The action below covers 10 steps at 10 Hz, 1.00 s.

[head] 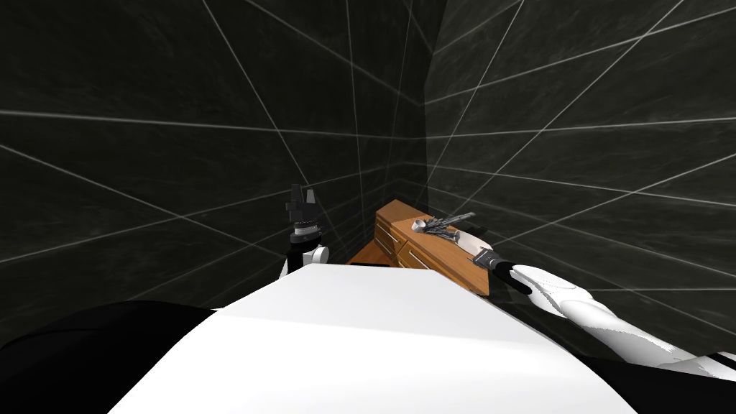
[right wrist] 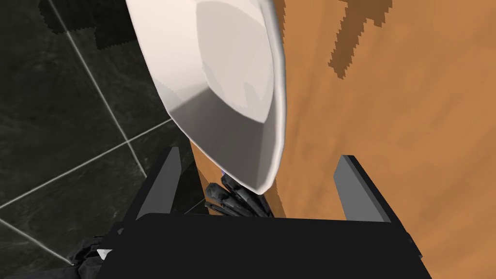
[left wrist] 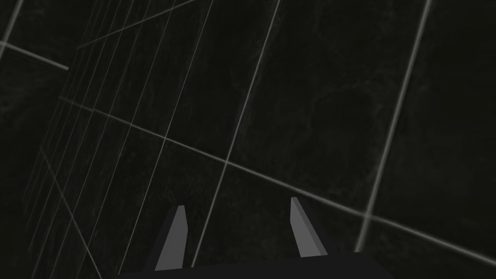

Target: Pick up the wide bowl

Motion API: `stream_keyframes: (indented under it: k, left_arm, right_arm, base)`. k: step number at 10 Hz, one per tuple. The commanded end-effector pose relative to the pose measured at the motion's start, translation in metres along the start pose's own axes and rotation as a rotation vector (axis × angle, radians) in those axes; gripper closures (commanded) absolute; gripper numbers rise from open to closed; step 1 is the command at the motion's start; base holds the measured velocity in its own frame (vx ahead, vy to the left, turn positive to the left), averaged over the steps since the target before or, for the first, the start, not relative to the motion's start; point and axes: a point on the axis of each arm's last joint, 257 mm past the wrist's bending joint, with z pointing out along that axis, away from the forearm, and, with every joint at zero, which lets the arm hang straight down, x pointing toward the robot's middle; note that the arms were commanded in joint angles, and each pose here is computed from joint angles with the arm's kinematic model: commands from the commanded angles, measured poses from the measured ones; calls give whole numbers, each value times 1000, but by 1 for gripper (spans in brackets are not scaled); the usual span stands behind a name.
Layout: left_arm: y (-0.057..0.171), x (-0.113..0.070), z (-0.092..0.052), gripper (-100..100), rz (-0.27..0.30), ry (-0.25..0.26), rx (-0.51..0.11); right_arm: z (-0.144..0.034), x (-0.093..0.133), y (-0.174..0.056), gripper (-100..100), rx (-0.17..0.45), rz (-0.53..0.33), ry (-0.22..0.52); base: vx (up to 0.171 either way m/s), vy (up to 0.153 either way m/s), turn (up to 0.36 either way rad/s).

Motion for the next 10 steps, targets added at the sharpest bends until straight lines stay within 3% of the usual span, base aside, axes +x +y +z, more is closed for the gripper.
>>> stream_keyframes:
  k: [1, 4, 5, 6, 7, 10]
  left_arm:
    - [0, 0, 0, 0, 0, 0, 0]
    - [0, 0, 0, 0, 0, 0, 0]
    - [0, 0, 0, 0, 0, 0, 0]
    - [0, 0, 0, 0, 0, 0, 0]
    - [0, 0, 0, 0, 0, 0, 0]
    - [0, 0, 0, 0, 0, 0, 0]
  right_arm:
    - [2, 9, 1, -100, 1, -16, 19]
    - [0, 27, 9, -100, -11, -53, 58]
    - [2, 21, 6, -100, -7, -41, 47]
    - [2, 22, 6, 0, -8, -44, 49]
    - [-2, 27, 8, -100, 1, -31, 66]
    - [-6, 32, 11, -100, 8, -17, 84]
  base:
    - [67, 14, -4]
    - [42, 1, 6]
    - [30, 6, 1]
    - [0, 0, 0]
    - [-15, -27, 163]
    - [-34, -55, 131]
